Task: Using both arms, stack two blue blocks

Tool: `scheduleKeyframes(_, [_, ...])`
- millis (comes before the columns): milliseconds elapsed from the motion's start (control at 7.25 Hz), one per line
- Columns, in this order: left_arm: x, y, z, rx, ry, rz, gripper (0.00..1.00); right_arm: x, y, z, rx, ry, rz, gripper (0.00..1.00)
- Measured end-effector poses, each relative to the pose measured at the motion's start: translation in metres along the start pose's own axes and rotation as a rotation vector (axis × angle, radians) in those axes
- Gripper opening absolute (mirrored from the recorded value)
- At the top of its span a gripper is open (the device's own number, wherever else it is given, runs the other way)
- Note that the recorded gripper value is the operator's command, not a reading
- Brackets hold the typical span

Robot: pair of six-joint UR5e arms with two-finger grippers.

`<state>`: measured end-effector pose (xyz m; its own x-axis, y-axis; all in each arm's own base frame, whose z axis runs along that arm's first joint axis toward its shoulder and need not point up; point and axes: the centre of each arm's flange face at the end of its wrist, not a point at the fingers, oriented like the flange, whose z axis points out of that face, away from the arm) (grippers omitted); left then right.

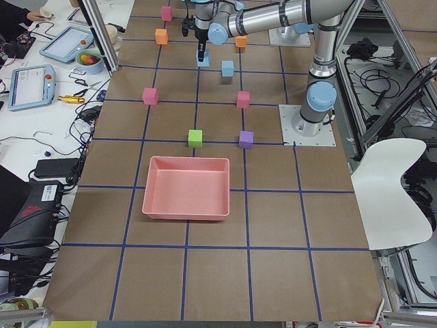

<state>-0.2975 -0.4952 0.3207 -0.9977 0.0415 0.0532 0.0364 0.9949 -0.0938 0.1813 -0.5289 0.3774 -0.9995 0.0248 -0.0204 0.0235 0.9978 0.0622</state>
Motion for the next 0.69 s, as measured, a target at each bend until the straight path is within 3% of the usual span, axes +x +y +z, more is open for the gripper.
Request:
scheduleKeyframes(414, [0.027, 0.051, 0.022, -0.048, -0.006, -0.024, 0.05, 0.046, 0.004, -0.108, -0.040, 0.100, 0.038, 1.00])
scheduleKeyframes(690, [0.037, 0.065, 0.031, -0.056, -0.005, -0.035, 0.06, 0.051, 0.004, -0.145, -0.019, 0.118, 0.050, 1.00])
